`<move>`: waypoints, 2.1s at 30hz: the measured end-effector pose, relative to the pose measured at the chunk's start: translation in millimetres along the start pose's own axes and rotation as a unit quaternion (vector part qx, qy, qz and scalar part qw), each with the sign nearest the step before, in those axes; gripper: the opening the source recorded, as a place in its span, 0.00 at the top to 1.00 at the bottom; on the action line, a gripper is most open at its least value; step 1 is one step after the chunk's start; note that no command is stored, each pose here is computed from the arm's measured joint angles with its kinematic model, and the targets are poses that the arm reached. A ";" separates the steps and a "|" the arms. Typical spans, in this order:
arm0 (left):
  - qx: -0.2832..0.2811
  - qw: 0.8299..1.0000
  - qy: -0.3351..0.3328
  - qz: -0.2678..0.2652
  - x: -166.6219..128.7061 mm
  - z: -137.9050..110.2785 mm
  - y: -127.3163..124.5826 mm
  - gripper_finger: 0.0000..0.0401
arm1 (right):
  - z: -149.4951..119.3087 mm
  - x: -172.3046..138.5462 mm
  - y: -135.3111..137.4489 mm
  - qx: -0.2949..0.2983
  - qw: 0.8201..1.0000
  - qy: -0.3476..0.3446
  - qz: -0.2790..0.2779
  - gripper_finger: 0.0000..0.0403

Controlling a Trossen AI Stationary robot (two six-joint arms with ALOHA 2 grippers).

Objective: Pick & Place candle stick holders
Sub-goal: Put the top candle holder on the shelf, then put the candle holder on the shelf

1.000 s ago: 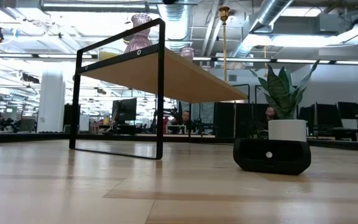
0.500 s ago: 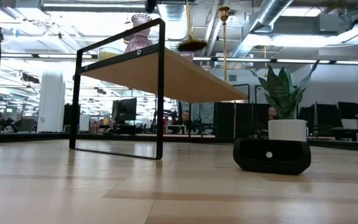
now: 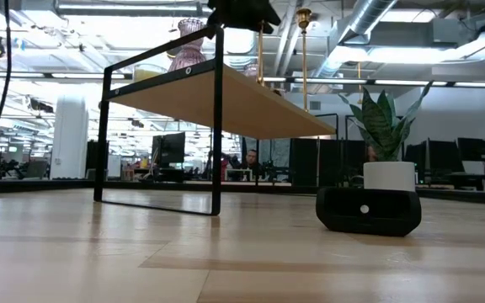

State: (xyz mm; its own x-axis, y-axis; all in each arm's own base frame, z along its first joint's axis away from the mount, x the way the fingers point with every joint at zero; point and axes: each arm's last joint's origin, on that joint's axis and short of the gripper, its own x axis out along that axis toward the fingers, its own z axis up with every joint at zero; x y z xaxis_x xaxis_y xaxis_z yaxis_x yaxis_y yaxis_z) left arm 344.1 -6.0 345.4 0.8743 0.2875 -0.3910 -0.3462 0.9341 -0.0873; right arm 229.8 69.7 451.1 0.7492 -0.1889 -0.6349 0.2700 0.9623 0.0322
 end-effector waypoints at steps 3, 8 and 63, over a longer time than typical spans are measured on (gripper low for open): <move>-0.002 1.000 -0.003 0.007 0.7 0.9 2.7 0.78 | 0.1 -0.1 0.0 0.000 1.000 0.000 0.000 0.28; -0.002 1.000 -0.001 0.007 1.8 0.0 2.1 0.78 | 0.0 0.0 0.0 0.000 1.000 0.000 0.000 0.28; 0.028 0.993 0.063 -0.100 -121.4 10.1 20.1 0.31 | -0.2 0.4 1.0 0.000 1.000 0.005 0.013 0.28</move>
State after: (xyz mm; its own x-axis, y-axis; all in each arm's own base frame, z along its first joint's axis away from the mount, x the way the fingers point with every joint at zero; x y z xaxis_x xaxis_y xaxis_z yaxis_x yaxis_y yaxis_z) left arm 234.4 -20.0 400.4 0.8730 0.0694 -0.4828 -0.1476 0.9810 -0.1259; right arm 230.3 70.7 450.8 0.7494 -0.1612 -0.6422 0.2506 0.9668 0.0497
